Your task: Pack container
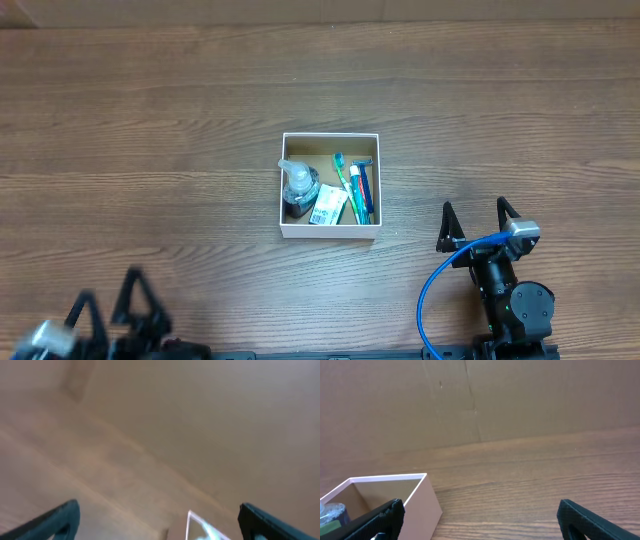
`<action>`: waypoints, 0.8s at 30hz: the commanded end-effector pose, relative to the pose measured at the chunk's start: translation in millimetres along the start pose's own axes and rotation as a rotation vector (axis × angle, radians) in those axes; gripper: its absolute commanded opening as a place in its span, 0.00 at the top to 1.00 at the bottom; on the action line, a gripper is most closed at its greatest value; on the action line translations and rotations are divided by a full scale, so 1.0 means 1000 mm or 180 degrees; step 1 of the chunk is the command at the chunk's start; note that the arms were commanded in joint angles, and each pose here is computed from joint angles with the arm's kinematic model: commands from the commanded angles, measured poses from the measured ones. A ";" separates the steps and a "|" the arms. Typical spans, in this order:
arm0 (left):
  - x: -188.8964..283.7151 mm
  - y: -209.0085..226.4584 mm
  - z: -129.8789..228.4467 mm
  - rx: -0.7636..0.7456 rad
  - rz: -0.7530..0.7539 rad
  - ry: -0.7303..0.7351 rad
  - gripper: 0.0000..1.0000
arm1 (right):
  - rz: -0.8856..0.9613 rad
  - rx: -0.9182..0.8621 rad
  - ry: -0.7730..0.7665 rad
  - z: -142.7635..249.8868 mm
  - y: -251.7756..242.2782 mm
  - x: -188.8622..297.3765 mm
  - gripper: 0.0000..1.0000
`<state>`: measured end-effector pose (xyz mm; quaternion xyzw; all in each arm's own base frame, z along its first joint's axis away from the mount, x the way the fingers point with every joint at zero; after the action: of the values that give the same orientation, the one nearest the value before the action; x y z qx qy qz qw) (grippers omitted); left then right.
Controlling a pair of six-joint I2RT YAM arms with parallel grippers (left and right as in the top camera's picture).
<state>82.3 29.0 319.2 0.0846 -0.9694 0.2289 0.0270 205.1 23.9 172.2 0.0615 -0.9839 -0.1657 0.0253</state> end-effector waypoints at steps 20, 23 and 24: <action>-0.121 0.003 0.168 -0.1579 0.0898 0.0437 0.00 | 0.0009 0.0012 -0.0021 0.001 -0.001 0.000 0.00; -0.121 0.005 0.167 -0.1603 0.0847 0.0416 0.00 | 0.0009 0.0012 -0.0021 0.001 -0.001 0.000 0.00; -0.121 0.005 0.167 -0.1604 0.0838 0.0413 0.00 | 0.0009 0.0012 -0.0021 0.001 -0.001 0.000 0.00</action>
<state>198.4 -24.9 155.6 -0.0705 -0.9937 0.0017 0.0876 205.0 24.0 172.1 0.0619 -0.9839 -0.1655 0.0256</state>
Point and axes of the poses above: each gripper's point midway between its finger pads, its own x axis back along the fingers, its own y axis along the line the jaws close on, z = x × y, the point moved 4 cm from there along x, back along the fingers, and after that the axes turned 9 degrees about -x, right-handed, at the moved point
